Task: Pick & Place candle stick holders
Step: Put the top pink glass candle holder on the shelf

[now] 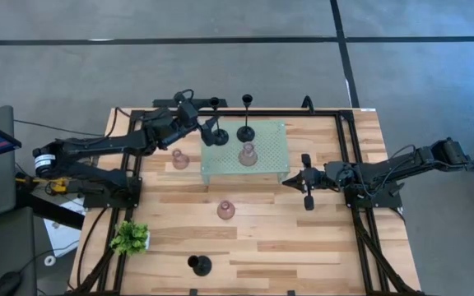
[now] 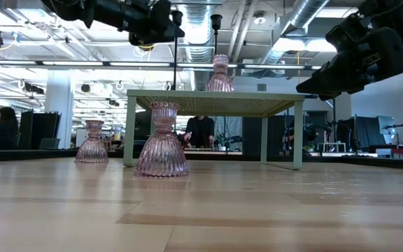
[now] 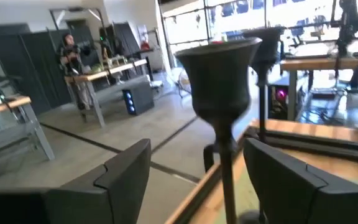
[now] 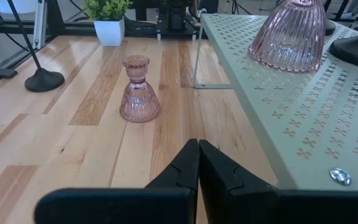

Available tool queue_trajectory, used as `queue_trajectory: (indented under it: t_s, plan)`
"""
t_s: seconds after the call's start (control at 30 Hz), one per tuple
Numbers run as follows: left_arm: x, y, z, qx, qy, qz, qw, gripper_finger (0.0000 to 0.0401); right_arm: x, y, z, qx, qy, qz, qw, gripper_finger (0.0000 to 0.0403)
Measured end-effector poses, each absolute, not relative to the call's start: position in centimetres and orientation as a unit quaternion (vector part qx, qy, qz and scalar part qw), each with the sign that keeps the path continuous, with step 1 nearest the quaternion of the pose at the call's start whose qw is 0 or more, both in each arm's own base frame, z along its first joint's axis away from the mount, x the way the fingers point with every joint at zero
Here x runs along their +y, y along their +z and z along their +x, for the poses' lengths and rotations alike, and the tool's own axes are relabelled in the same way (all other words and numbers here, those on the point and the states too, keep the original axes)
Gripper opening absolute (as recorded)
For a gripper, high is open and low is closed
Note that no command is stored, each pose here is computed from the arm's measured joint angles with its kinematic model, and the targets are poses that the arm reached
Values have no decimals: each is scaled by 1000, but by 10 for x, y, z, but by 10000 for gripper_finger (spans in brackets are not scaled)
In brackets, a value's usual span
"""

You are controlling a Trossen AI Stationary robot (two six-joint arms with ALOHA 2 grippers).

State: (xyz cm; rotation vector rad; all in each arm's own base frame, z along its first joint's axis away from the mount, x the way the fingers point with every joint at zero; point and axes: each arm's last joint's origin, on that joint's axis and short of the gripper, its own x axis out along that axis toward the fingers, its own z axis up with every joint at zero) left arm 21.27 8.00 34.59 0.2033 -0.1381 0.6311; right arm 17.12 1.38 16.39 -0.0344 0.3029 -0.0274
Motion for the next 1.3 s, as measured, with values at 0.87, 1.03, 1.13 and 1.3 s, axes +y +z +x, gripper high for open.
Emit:
queue_trajectory:
  t_s: [0.87, 1.03, 1.13, 1.3]
  plan:
    - [12, 331, 170, 87, 126, 19, 988, 237, 14, 164, 171, 150, -15, -15, 988, 1]
    - [-1, 326, 168, 113, 90, -5, 990, 190, 14, 164, 171, 149, -17, -2, 989, 1]
    - [-8, 323, 165, 130, 72, -9, 989, 151, 14, 164, 171, 148, -17, -2, 989, 1]
    - [-11, 315, 149, 184, 59, 3, 981, 85, 14, 166, 172, 139, -16, -3, 990, 1]
